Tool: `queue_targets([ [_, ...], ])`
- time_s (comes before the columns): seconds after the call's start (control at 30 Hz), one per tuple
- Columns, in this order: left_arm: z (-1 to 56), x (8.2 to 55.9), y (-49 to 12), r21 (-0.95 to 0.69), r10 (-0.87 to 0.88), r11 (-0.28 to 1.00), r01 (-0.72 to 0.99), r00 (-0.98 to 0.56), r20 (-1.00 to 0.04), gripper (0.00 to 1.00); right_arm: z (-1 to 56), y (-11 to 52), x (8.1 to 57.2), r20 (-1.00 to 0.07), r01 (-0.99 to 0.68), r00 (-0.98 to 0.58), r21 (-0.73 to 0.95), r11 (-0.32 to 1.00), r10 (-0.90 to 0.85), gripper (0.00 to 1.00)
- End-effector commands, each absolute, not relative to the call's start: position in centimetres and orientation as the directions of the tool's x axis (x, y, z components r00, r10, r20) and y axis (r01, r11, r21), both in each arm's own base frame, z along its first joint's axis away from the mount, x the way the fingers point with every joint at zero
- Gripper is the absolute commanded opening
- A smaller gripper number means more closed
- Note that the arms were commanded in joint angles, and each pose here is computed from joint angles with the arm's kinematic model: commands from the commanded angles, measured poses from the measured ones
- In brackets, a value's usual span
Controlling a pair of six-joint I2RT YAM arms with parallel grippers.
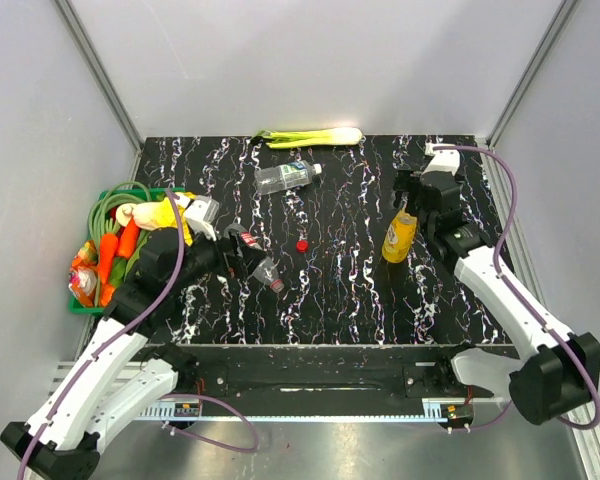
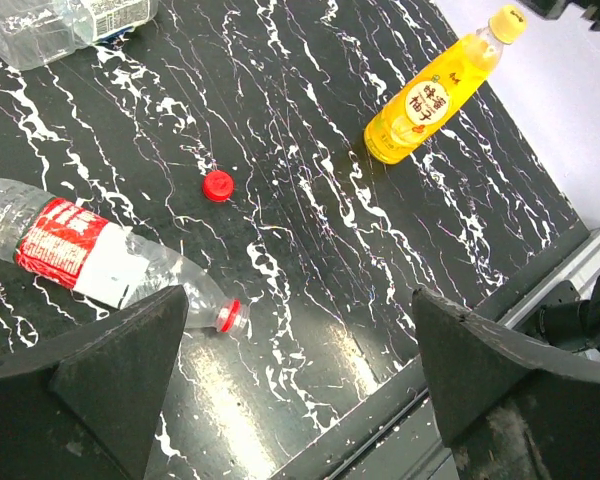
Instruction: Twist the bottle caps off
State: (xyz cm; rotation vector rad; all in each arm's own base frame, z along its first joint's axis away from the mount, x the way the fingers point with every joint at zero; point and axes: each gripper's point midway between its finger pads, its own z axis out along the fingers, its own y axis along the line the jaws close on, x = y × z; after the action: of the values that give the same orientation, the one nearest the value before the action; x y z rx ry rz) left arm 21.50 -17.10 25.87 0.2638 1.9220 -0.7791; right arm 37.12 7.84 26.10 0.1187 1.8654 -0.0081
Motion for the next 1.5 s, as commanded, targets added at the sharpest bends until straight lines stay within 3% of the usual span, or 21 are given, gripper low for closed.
queue_targets([
  [0.0,26.9,21.7,-17.8,-0.414,-0.173,0.739,0.532,-0.444,-0.879,0.99,23.5,7.8,38.0,-0.928,0.106,-0.352,0.091,0.99,0.123,1.0],
  [0.23,26.5,21.7,-18.0,-0.415,-0.161,0.732,0.54,-0.454,-0.876,0.99,20.3,8.3,39.1,-0.902,0.099,-0.418,0.068,0.993,0.104,0.98],
  [0.5,26.2,22.0,-18.2,-0.413,-0.152,0.734,0.54,-0.462,-0.874,0.99,17.3,8.4,38.7,-0.874,0.115,-0.472,0.072,0.991,0.118,0.88],
  [0.63,26.1,22.2,-18.3,-0.411,-0.147,0.734,0.541,-0.464,-0.874,0.99,16.4,8.8,38.6,-0.865,0.102,-0.486,0.081,0.991,0.121,0.76],
  [0.83,26.0,22.0,-18.4,-0.406,-0.138,0.73,0.549,-0.464,-0.875,0.99,16.5,9.2,38.6,-0.865,0.073,-0.489,0.083,0.994,0.108,0.45],
  [0.93,26.3,21.9,-18.7,-0.412,-0.144,0.713,0.567,-0.456,-0.878,0.99,17.1,9.4,38.7,-0.871,0.058,-0.479,0.09,0.994,0.107,0.41],
  [1.2,26.9,22.0,-19.0,-0.409,-0.142,0.703,0.582,-0.448,-0.883,0.99,20.5,11.1,38.9,-0.885,-0.024,-0.449,0.148,0.989,0.121,0.41],
  [1.47,27.6,21.8,-19.3,-0.393,-0.123,0.685,0.614,-0.434,-0.893,0.99,25.3,16.5,38.2,-0.868,-0.278,-0.478,0.295,0.914,0.134,0.38],
])
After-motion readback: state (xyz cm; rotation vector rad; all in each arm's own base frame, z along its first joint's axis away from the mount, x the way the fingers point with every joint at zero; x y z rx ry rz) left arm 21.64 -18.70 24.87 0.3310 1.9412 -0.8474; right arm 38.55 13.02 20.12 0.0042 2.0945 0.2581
